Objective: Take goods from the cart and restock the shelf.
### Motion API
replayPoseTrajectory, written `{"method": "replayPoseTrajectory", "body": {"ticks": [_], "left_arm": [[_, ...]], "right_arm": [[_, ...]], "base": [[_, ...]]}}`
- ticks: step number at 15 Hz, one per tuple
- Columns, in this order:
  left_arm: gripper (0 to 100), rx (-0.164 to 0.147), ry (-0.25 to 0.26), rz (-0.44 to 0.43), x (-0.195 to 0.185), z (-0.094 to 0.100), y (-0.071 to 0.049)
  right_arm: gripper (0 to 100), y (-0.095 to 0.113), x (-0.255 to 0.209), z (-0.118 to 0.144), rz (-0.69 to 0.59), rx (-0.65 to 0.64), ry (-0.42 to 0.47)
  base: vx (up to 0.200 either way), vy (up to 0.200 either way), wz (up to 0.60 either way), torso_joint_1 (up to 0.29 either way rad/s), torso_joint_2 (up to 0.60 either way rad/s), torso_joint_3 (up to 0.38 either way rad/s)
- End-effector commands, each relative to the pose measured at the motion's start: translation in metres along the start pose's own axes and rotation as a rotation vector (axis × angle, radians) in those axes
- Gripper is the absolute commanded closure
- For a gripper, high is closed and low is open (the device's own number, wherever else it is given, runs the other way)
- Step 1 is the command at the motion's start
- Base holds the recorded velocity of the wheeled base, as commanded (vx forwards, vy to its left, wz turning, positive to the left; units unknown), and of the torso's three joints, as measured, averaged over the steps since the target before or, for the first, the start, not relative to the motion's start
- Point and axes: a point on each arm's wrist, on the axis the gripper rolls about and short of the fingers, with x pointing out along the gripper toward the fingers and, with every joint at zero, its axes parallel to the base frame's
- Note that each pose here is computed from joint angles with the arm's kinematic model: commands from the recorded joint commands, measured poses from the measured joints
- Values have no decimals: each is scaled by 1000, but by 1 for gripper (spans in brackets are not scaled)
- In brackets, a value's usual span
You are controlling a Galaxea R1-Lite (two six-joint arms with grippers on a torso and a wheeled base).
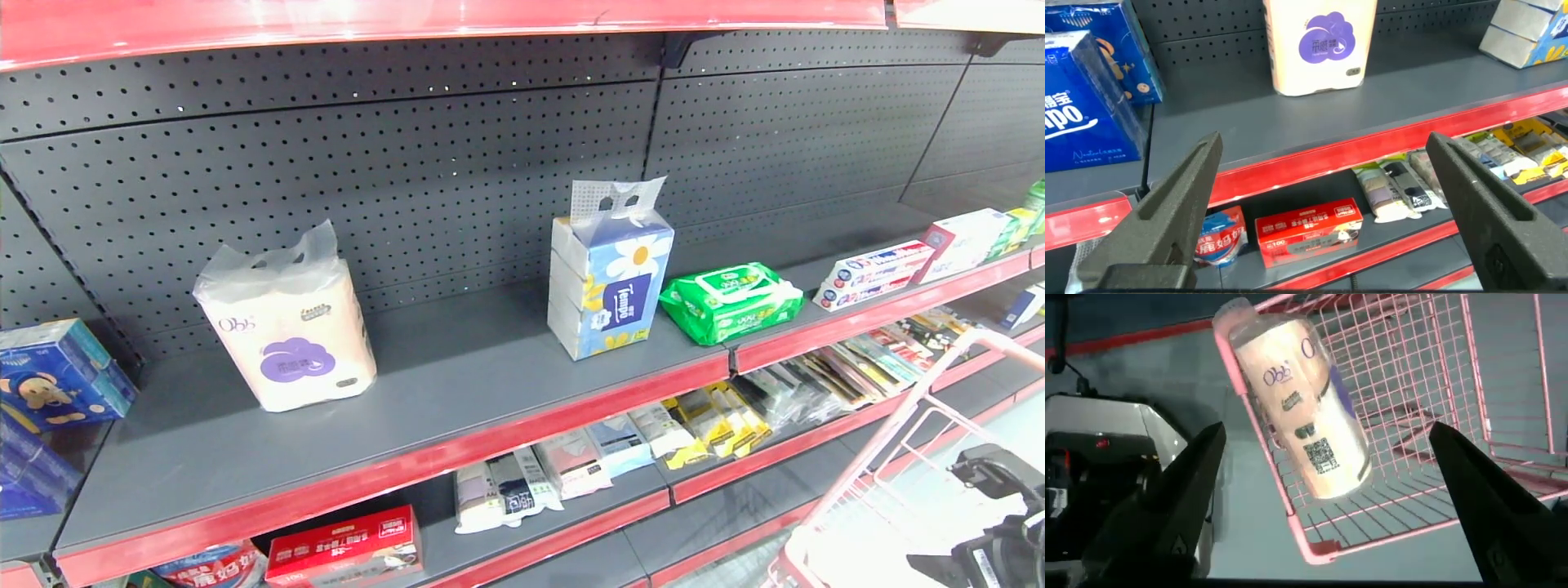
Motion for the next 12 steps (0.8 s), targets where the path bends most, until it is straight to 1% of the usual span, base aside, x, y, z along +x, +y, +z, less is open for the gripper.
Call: {"method": "replayPoseTrajectory", "body": {"ticks": [1, 2, 5, 12], "left_arm": [[0, 0, 1, 1, 0, 0, 0], [0, 0, 0, 1, 0, 0, 0], [0, 0, 0, 1, 0, 0, 0], [0, 0, 1, 1, 0, 0, 0]], "right_arm": [[0, 4, 33, -18, 109, -50, 58], [0, 8, 35, -22, 149, -106, 59], [0, 14, 39, -31, 203, -187, 84], [0, 2, 43, -42, 168, -271, 97]], "base": [[0, 0, 0, 0, 0, 0], [0, 0, 0, 0, 0, 0], [0, 0, 0, 0, 0, 0], [0, 0, 0, 0, 0, 0]]}}
